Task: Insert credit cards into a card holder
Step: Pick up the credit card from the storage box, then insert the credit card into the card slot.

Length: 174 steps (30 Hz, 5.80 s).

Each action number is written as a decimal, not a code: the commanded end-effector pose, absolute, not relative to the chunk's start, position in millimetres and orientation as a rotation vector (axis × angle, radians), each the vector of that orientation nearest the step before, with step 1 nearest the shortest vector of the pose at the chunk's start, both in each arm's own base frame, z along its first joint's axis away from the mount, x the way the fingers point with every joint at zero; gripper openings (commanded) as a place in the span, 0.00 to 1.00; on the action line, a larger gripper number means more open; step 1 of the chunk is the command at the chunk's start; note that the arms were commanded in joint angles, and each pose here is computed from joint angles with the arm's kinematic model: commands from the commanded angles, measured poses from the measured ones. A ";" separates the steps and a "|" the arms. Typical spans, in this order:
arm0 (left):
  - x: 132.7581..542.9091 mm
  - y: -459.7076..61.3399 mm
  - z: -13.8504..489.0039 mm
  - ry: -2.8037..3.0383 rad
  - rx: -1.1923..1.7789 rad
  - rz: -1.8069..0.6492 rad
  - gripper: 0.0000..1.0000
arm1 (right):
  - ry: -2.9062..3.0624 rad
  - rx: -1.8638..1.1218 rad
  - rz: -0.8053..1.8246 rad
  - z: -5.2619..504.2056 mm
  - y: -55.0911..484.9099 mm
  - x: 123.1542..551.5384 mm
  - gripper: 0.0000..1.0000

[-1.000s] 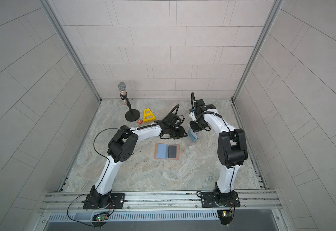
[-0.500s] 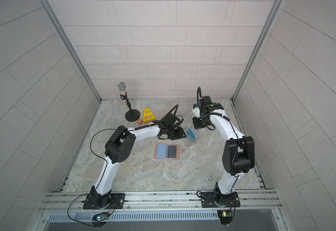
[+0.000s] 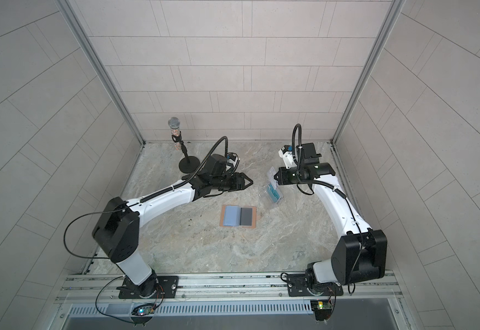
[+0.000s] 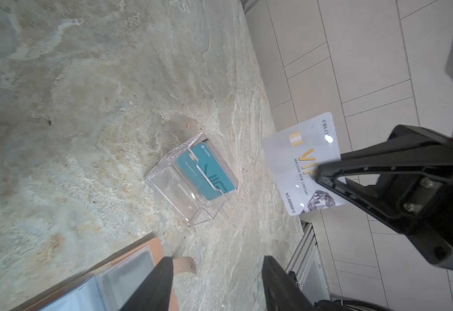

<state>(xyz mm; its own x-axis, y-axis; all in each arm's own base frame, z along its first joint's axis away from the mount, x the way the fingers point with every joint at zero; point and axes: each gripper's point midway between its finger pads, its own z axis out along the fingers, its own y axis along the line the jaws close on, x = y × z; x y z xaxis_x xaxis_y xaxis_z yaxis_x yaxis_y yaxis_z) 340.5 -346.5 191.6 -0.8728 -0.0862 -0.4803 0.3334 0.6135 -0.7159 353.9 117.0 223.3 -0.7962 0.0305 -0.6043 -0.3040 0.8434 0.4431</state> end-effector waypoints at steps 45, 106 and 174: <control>308.3 -300.2 333.0 1.639 0.107 -1.724 0.05 | 1.807 -0.292 1.496 342.0 261.3 324.9 0.00; 263.3 -286.5 82.0 2.567 0.169 -1.397 0.00 | 2.815 -0.302 0.444 27.5 194.7 278.4 0.27; 265.8 -295.2 23.2 2.643 -0.010 -1.409 0.00 | 2.864 -0.323 0.375 11.1 191.5 272.8 0.17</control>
<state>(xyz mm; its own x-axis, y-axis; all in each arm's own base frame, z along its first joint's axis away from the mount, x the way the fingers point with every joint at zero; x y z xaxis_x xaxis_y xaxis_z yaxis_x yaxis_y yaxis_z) 268.9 -297.6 33.3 -0.9886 -0.0655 -0.1355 0.0795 0.5373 -0.8396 279.4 196.2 22.9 -0.9401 -0.1694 -0.2958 -0.2495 0.9332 0.2588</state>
